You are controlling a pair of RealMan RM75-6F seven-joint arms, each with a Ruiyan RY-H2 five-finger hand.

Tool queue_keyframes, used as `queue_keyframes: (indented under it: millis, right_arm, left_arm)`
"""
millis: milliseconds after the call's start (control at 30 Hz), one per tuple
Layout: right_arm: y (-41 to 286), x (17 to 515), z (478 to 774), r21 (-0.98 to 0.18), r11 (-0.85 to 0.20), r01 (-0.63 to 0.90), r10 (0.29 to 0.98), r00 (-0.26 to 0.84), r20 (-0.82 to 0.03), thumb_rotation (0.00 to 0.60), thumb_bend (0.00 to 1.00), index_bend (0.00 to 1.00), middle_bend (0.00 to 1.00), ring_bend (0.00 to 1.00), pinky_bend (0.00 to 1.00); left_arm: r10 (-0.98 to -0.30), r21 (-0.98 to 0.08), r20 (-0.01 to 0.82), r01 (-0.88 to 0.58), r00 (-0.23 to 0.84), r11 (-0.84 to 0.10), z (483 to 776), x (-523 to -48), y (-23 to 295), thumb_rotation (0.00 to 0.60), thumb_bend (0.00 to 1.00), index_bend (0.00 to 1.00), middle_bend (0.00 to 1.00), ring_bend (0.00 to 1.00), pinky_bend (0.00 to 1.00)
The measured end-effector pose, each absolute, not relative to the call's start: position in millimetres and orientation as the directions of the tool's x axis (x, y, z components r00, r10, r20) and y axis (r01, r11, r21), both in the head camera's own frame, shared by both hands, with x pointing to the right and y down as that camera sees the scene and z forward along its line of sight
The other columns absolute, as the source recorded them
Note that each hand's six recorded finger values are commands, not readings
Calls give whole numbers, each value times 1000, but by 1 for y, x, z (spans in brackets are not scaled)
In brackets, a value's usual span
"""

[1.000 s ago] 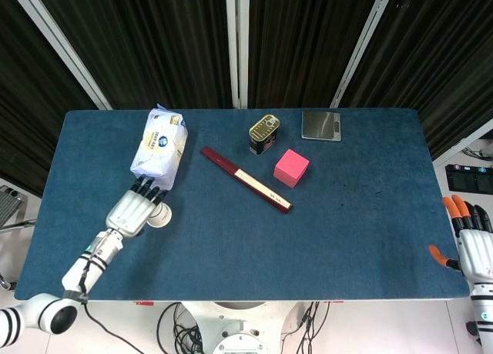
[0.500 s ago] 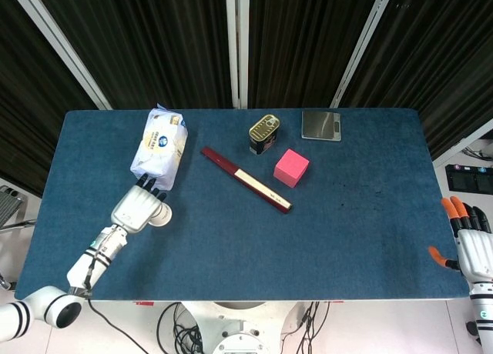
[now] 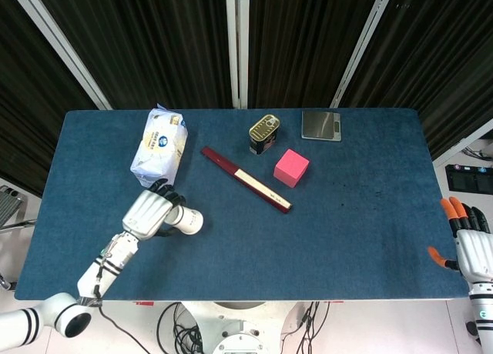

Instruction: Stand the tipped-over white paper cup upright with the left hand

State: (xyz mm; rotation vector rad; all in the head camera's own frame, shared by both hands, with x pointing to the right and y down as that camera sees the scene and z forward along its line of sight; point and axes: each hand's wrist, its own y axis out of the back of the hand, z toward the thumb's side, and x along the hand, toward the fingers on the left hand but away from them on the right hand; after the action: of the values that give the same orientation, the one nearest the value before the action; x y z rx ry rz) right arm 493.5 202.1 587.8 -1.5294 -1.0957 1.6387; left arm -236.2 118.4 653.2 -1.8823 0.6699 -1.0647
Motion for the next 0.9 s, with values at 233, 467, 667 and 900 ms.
queue_keyframes:
  millis: [233, 467, 667, 900]
  right_arm:
    - [202, 494, 585, -891, -447, 84, 882, -124, -454, 600, 174, 0, 0, 0, 0]
    - [203, 495, 585, -888, -452, 86, 879, -127, -460, 600, 173, 0, 0, 0, 0]
    - [204, 496, 584, -889, -451, 85, 879, -132, -459, 600, 174, 0, 0, 0, 0]
    - [203, 497, 585, -888, -451, 87, 878, -134, -459, 600, 174, 0, 0, 0, 0]
  left_arm:
    - [-794, -660, 390, -460, 467, -594, 676, -228, 132, 600, 251, 455, 511, 261, 201]
    - [-830, -532, 380, -637, 409, -558, 714, -232, 145, 600, 250, 442, 503, 256, 196]
    - [-836, -479, 386, -690, 389, -542, 731, -234, 151, 600, 250, 435, 496, 236, 181]
    - [-810, -485, 388, -650, 440, -585, 736, -232, 157, 600, 235, 263, 294, 71, 89]
